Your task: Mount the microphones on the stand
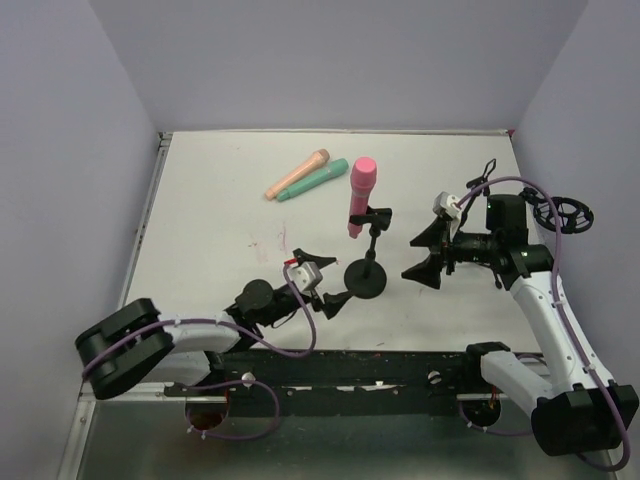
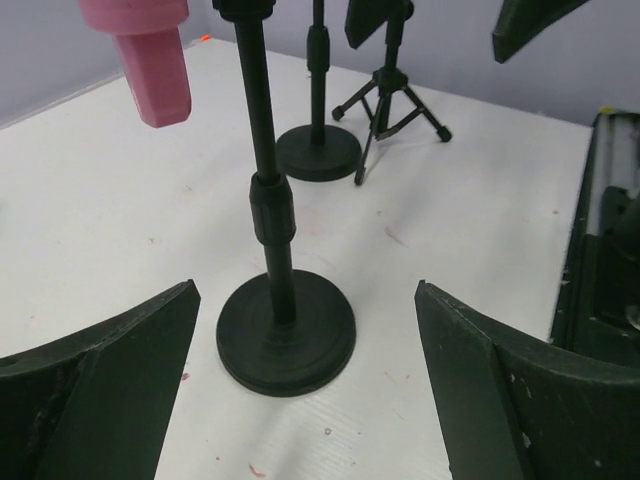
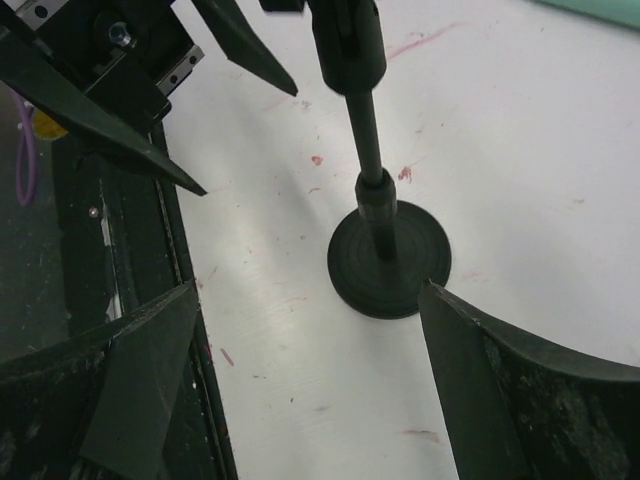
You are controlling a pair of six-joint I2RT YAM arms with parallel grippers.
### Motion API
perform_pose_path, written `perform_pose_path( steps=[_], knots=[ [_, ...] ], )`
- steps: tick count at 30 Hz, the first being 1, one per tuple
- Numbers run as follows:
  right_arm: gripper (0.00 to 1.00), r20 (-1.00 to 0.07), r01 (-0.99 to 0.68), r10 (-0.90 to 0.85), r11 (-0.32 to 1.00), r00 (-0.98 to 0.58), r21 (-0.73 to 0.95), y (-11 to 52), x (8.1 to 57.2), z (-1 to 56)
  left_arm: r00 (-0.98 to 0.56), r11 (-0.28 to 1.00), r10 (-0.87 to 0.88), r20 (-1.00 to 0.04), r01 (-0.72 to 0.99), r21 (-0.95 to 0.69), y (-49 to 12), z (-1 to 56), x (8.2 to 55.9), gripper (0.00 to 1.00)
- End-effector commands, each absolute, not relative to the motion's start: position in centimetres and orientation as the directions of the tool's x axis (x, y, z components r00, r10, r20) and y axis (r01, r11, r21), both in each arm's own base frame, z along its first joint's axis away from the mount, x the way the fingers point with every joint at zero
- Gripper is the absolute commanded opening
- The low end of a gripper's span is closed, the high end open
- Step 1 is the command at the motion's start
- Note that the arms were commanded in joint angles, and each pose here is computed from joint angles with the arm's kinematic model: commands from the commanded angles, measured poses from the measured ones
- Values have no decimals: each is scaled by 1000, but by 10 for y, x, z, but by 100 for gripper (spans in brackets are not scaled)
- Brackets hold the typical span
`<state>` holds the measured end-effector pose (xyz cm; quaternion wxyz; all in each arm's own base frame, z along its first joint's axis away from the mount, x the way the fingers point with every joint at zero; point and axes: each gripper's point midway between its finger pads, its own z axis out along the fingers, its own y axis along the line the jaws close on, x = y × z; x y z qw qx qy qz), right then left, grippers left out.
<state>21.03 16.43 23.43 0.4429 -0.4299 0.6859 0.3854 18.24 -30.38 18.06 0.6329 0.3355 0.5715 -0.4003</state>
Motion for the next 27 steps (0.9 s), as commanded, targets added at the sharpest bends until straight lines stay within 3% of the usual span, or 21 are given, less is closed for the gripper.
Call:
perform_pose_path(
  steps=[1, 7, 20, 25, 27],
  knots=[
    [100, -952, -944, -245, 313, -184, 102, 165, 212, 222, 236, 595, -254, -938, 803, 41, -315, 228, 210, 95],
    [100, -944, -935, -270, 344, -189, 89, 161, 216, 216, 240, 640, -258, -936, 768, 20, -348, 235, 228, 85],
    [100, -940, -930, -273, 353, -206, 102, 160, 217, 214, 176, 657, -212, -961, 754, -6, -381, 223, 245, 54],
    [100, -938, -930, -274, 352, -211, 106, 160, 217, 212, 172, 683, -197, -965, 731, -9, -387, 223, 252, 40],
    [100, -938, -929, -276, 354, -210, 104, 160, 218, 212, 173, 687, -192, -966, 727, -6, -389, 223, 253, 31]
  ],
)
